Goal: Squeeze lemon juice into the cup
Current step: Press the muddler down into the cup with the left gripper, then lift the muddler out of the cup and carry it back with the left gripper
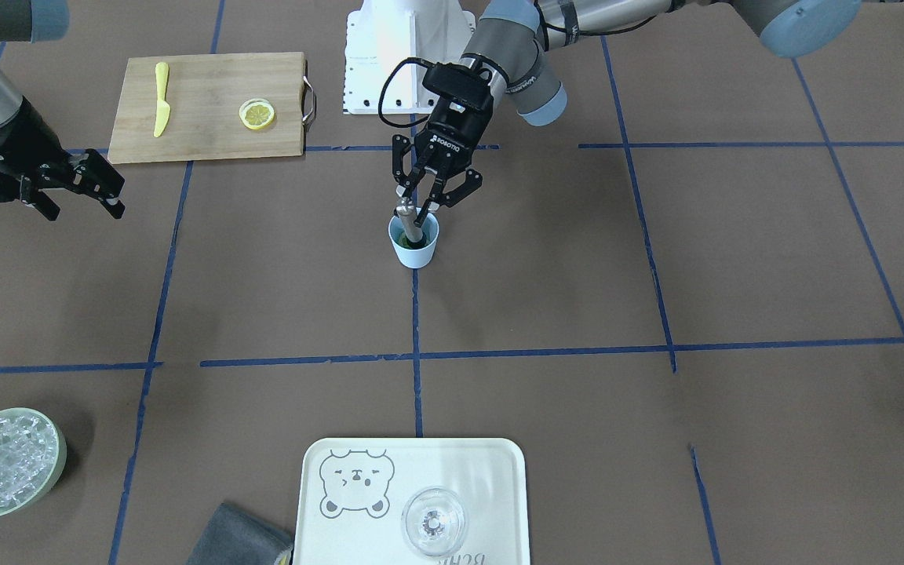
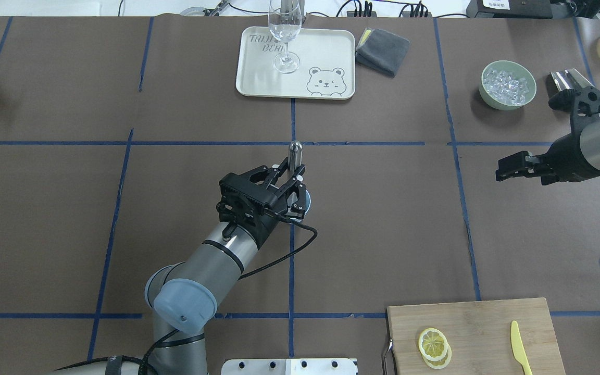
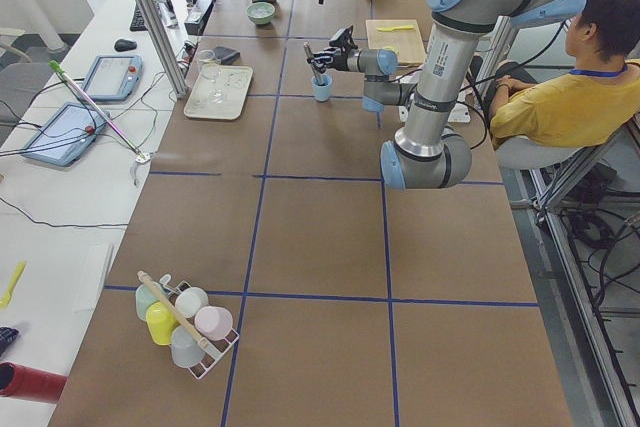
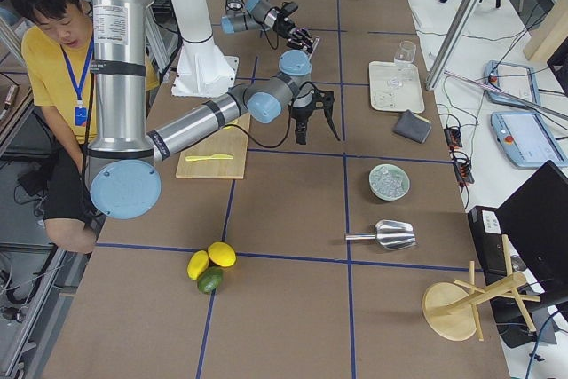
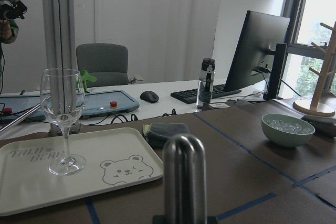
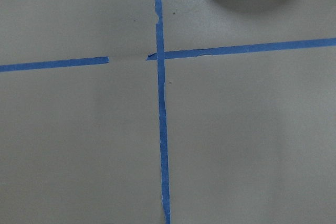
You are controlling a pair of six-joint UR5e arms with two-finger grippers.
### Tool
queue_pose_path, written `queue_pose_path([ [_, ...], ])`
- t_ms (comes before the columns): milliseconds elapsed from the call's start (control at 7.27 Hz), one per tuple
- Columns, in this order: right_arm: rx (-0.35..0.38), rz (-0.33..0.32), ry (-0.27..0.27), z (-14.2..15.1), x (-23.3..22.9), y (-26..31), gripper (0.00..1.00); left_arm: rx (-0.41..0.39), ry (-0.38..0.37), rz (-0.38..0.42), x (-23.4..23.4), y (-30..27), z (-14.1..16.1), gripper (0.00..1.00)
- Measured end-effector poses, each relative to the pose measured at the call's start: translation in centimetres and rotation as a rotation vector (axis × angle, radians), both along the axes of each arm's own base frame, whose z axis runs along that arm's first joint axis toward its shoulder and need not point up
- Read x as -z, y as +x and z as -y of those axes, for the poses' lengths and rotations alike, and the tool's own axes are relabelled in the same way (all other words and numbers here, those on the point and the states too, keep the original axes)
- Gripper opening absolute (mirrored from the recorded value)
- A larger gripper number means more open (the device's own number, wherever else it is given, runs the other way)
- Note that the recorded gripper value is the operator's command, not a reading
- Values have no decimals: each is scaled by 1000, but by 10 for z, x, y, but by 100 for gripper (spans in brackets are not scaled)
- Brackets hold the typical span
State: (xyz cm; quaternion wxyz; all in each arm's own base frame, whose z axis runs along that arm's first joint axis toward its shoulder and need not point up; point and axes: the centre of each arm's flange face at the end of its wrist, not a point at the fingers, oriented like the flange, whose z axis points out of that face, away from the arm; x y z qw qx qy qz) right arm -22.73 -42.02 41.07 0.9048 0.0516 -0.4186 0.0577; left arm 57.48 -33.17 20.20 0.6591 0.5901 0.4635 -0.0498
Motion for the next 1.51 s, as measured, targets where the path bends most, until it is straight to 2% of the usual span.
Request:
queue_pose_path([
  [962, -1, 4, 4, 2, 4, -2, 100, -9, 6, 10, -1, 4, -5, 0],
  [1238, -2, 11, 7, 1, 7, -1, 100, -3, 63, 2, 27, -14, -9, 0],
  [1512, -5, 16, 6, 1, 9, 1, 100, 18, 132, -47, 75, -53, -15, 0],
])
